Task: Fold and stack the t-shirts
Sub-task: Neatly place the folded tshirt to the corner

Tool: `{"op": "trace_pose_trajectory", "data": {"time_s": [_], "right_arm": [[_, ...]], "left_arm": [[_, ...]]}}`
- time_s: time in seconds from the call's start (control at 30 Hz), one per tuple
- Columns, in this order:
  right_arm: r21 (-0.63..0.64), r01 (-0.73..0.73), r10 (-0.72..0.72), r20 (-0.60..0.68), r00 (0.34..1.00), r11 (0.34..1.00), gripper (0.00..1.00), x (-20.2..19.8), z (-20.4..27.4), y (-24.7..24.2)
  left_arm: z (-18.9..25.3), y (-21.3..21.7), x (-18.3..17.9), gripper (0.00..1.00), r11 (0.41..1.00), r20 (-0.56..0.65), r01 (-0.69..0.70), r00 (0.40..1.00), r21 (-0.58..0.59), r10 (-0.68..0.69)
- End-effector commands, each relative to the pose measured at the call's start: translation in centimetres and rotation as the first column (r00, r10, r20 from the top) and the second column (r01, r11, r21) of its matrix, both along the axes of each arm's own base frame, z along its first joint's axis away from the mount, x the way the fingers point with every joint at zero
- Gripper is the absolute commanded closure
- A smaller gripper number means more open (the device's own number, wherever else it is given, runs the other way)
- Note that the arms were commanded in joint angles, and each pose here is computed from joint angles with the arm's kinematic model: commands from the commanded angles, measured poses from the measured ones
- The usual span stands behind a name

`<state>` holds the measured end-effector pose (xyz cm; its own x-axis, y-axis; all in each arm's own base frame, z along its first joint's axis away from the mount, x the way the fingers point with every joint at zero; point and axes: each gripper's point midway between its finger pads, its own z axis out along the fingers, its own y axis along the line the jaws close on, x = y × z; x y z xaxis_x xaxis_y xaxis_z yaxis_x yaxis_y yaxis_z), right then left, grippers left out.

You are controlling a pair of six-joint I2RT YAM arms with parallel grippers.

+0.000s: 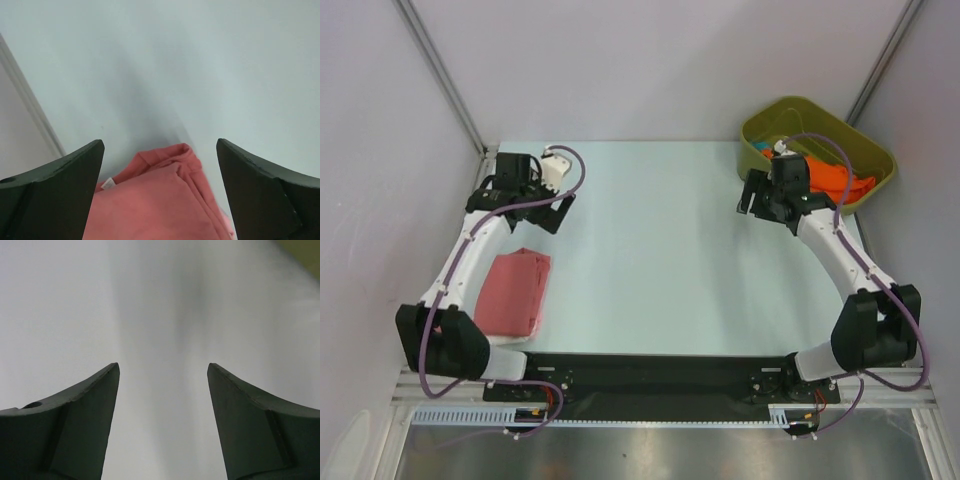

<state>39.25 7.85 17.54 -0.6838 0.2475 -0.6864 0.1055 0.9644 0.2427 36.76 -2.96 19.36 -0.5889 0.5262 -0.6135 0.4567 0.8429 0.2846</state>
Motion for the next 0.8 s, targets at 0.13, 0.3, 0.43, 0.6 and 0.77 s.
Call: {"op": "trace_pose_trajectory", "data": {"time_s": [0.13, 0.3, 0.43, 0.6, 0.77], "right_arm": [[-0.049, 0.047, -0.041, 0.114, 0.993, 0.998, 0.22, -2.5, 1.3, -2.4], [-0.054, 0.087, -0.078, 0.152, 0.985, 0.995, 0.21, -3.8, 0.9, -3.4], [-0.046, 0.089, -0.081, 0.148, 0.986, 0.995, 0.21, -4.3, 0.3, -3.4], [-0.04, 0.09, -0.083, 0.146, 0.986, 0.995, 0.21, -4.3, 0.3, -3.4], [-0.03, 0.092, -0.086, 0.161, 0.983, 0.995, 0.21, -4.7, 0.7, -3.4]], "left_arm": [[0.1, -2.3, -5.8, 0.0, 0.981, -0.04, -0.002, 0.999, -0.192, -0.005], [-2.2, 0.1, -8.2, 0.0, 0.987, 0.003, -0.102, 0.995, -0.128, 0.103], [-4.1, 1.5, -9.2, 0.0, 0.982, -0.015, -0.164, 0.986, -0.089, 0.164], [-4.3, 2.2, -9.5, 0.0, 0.975, -0.004, -0.198, 0.98, -0.101, 0.199], [-3.5, 2.1, -9.3, 0.0, 0.968, -0.002, -0.213, 0.977, -0.136, 0.215]]}}
